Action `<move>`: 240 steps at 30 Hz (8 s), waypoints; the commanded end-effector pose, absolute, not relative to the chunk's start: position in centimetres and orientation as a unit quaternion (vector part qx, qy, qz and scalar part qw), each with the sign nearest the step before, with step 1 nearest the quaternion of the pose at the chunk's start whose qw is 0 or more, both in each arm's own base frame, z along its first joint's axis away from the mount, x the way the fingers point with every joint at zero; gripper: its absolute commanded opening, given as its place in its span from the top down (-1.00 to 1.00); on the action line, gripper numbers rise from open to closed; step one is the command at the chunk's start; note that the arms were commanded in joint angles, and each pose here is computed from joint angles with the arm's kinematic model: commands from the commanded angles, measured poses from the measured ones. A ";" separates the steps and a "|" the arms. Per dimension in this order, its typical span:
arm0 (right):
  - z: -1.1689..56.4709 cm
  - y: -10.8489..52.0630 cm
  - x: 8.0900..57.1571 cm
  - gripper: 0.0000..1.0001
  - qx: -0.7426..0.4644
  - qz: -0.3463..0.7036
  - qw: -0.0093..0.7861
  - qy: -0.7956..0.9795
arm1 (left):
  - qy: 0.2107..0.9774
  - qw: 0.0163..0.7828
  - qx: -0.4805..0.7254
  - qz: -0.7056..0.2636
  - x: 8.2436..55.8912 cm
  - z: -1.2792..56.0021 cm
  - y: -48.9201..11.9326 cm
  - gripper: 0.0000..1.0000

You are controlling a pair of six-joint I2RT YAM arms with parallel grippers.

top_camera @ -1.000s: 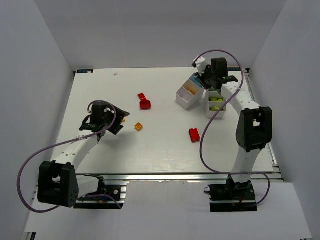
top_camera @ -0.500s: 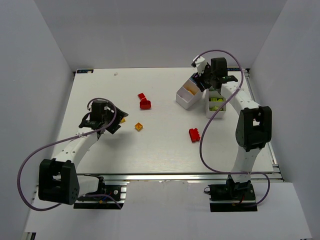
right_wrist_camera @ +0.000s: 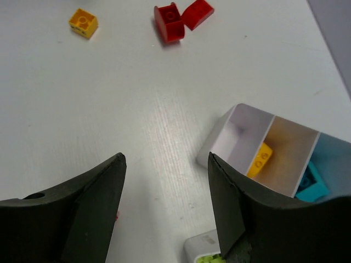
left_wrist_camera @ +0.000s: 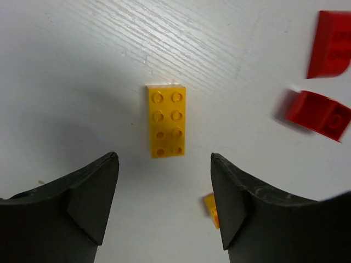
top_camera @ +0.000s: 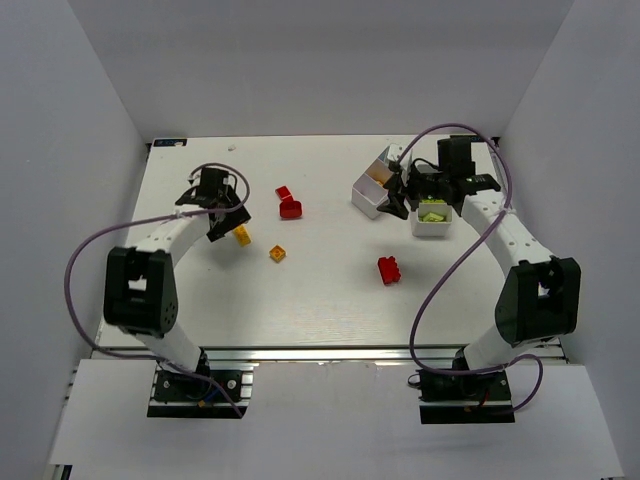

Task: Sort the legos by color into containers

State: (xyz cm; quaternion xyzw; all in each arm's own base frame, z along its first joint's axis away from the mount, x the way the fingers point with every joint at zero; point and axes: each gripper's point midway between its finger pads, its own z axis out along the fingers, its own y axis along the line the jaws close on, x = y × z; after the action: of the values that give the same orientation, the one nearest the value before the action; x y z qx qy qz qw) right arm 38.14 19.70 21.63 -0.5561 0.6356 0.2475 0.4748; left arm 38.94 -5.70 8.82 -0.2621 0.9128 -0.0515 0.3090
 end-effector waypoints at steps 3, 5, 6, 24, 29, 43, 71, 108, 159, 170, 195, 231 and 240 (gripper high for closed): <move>22.6 20.4 36.5 -0.35 -0.550 0.285 0.480 0.621 | 0.934 0.289 -0.207 0.004 41.1 7.4 -4.6 -0.56; 22.9 20.3 36.4 -0.36 -0.547 0.285 0.481 0.623 | 0.937 0.282 -0.204 0.009 41.9 6.5 -4.7 -0.56; 22.9 20.3 36.4 -0.36 -0.546 0.286 0.482 0.623 | 0.939 0.279 -0.201 0.011 42.1 6.3 -4.7 -0.55; 23.0 22.3 34.8 -0.34 -0.504 0.349 0.459 0.644 | 0.940 0.265 -0.215 -0.024 42.8 4.2 -6.2 0.45; 21.6 26.5 32.3 -0.23 -0.447 0.404 0.398 0.692 | 0.911 0.305 -0.253 -0.112 42.1 9.3 -8.3 0.69; 20.2 38.0 33.5 -0.52 -0.238 0.446 0.313 0.804 | 0.800 0.281 -0.376 -0.374 37.5 15.6 -14.9 0.72; 18.4 46.0 33.7 -0.04 -0.270 0.433 0.330 0.794 | 0.787 0.251 -0.376 -0.420 36.5 15.3 -16.9 0.68; 17.8 44.6 32.9 1.00 -0.293 0.421 0.332 0.792 | 0.773 0.272 -0.374 -0.433 37.0 16.4 -16.9 -0.26; 18.6 18.7 50.3 -0.31 -0.460 0.064 0.498 0.732 | 0.883 0.274 -0.304 -0.232 32.8 8.5 -11.7 -0.43; 16.6 33.6 31.1 -0.79 -0.614 0.403 0.368 0.571 | 0.869 0.365 -0.305 -0.138 32.0 12.9 -6.2 0.13; 6.6 47.4 34.2 -0.68 -0.391 0.177 0.387 0.816 | 0.858 0.369 -0.342 -0.105 26.0 12.3 -3.7 -0.29; 20.1 20.1 52.4 1.00 -0.345 -0.020 0.519 0.782 | 0.856 0.357 -0.335 -0.168 29.0 10.6 -6.3 -0.28; 17.8 19.0 53.7 0.54 -0.345 -0.028 0.502 0.793 | 0.856 0.353 -0.338 -0.170 29.1 10.4 -6.4 -0.28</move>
State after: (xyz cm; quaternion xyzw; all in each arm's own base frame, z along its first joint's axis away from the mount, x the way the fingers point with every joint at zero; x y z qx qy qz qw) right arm 52.26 19.01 15.76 -0.3479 0.8058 -0.0188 0.4789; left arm 28.74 -6.22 9.89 -0.3366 0.8618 -0.1580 0.3451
